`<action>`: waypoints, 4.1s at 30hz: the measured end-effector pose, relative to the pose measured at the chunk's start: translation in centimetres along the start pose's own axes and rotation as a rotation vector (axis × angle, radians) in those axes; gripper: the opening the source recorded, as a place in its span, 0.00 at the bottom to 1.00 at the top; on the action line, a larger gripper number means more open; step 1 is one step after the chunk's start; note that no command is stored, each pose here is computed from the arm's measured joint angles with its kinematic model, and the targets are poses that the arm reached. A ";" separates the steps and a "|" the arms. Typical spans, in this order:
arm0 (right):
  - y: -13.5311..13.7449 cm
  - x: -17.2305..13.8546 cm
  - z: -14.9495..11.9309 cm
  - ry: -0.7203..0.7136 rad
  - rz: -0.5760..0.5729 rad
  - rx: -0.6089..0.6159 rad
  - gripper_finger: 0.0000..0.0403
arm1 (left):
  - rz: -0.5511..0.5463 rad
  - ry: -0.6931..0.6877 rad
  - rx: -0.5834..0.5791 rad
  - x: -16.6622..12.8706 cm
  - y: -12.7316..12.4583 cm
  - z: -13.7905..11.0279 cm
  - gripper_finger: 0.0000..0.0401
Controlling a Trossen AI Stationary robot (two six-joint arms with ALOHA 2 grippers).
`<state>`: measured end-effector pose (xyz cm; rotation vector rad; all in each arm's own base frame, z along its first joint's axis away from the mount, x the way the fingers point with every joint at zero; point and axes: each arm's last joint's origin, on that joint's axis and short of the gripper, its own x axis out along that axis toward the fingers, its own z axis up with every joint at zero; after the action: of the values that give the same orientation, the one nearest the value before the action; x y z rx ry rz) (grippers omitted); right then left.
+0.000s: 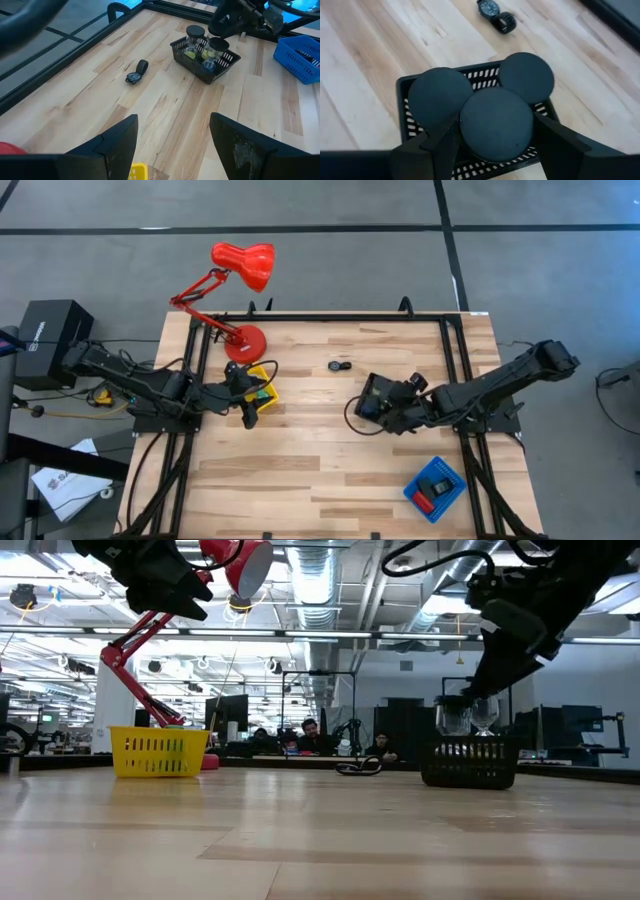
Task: Pick & Place Office items
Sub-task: Put the green hourglass into the black bin, then move the black bin to the center of the table
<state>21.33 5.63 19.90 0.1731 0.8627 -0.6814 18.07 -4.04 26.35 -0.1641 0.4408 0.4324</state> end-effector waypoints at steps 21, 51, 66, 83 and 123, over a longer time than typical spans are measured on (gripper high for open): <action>-0.5 0.7 -0.1 0.094 0.019 -0.043 0.57 | -0.003 -0.006 -0.005 0.0 0.0 0.1 0.60; 0.0 -2.0 3.8 0.154 0.166 -0.148 0.60 | -0.003 -0.006 -0.005 0.0 0.0 0.1 0.60; 4.4 -2.5 0.4 0.215 0.206 -0.218 0.34 | -0.003 -0.007 -0.005 0.0 0.0 0.1 0.60; 4.7 1.6 0.3 0.299 0.074 -0.181 0.01 | -0.022 -0.045 -0.068 0.4 -0.4 0.1 0.60; 5.5 -1.4 3.0 0.239 0.185 -0.178 0.00 | -0.238 -0.041 0.388 21.6 -5.3 0.0 0.46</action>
<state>26.00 9.33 22.26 0.1744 1.1166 -0.4126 38.02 -0.85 17.06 0.1669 0.4503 0.1113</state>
